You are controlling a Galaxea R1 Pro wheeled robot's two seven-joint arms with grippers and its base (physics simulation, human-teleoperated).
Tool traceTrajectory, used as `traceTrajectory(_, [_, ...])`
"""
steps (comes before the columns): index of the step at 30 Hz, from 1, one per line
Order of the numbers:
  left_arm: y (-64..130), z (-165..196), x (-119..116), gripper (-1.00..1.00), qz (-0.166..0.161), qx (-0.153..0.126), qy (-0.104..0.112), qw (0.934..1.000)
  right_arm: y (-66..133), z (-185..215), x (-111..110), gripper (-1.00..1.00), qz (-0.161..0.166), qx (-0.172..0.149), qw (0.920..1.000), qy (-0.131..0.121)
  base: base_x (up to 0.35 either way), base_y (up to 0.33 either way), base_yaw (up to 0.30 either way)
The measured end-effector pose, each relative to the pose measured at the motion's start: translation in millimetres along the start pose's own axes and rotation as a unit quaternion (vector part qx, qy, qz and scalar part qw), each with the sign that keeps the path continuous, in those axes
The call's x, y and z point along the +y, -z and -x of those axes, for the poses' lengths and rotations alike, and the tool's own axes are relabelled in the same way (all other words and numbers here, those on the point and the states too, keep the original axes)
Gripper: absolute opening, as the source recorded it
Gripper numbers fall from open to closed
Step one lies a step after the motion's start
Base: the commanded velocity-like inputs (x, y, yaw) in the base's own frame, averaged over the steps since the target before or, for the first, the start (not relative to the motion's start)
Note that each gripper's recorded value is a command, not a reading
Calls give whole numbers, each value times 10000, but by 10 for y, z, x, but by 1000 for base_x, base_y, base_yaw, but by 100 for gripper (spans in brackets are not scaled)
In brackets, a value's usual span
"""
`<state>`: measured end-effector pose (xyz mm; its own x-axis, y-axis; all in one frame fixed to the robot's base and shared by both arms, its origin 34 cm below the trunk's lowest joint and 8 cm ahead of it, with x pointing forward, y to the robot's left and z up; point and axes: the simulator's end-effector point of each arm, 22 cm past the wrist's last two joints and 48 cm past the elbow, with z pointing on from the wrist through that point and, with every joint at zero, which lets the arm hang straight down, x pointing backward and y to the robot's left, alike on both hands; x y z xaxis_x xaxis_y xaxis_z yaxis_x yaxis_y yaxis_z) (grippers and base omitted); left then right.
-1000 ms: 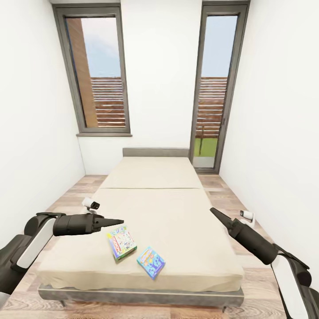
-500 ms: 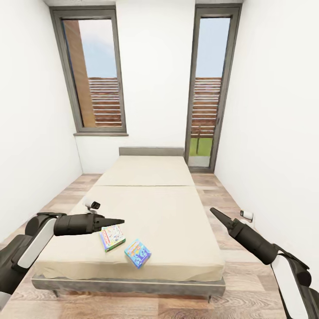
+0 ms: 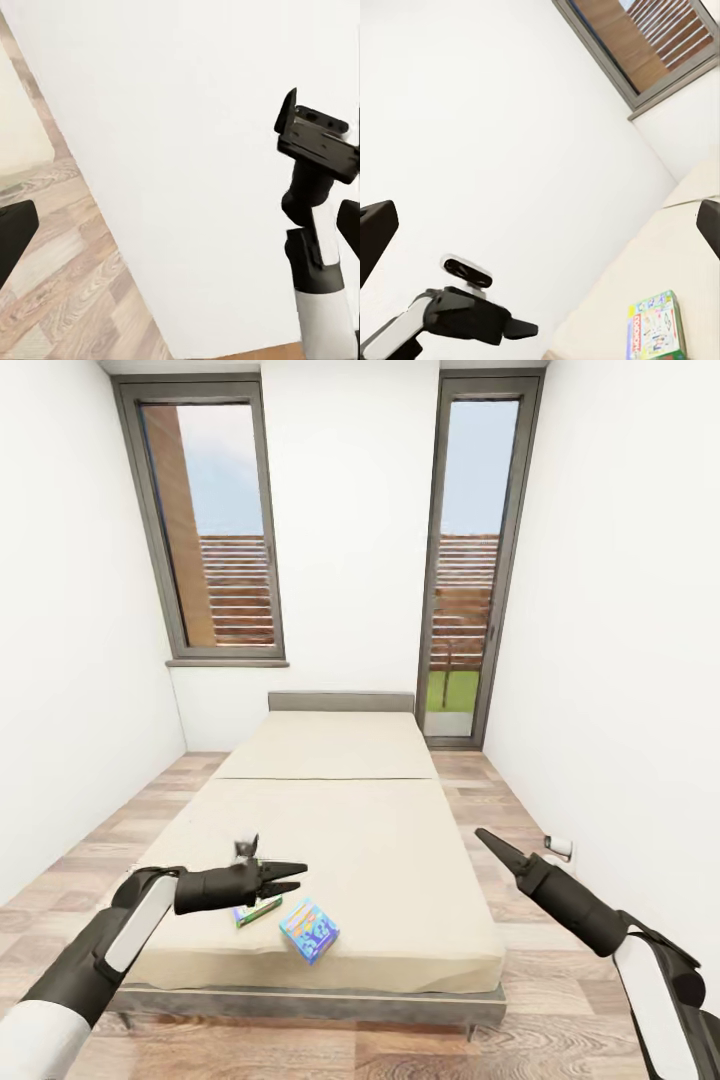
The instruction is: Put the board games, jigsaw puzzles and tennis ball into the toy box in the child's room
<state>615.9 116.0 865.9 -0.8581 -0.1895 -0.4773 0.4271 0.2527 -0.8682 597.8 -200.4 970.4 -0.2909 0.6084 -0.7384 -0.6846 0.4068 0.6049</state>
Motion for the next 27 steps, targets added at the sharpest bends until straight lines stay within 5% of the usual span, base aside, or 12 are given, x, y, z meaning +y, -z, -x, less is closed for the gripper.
traceTrajectory(8, [-72, -66, 690, 100, 972, -242, 678, 9927, 46, 48, -48, 100, -84, -22, 10000, 18, 0, 0, 0])
traceTrajectory(15, [-8, -311, 1207, 100, 1456, -308, 1211, 9814, 65, 74, -62, 100, -110, -61, 9999, 17, 0, 0, 0])
traceTrajectory(27, [95, -438, 1623, 100, 1740, -673, 1415, 9722, 68, 75, -67, 100, -115, -62, 9999, 15, 0, 0, 0])
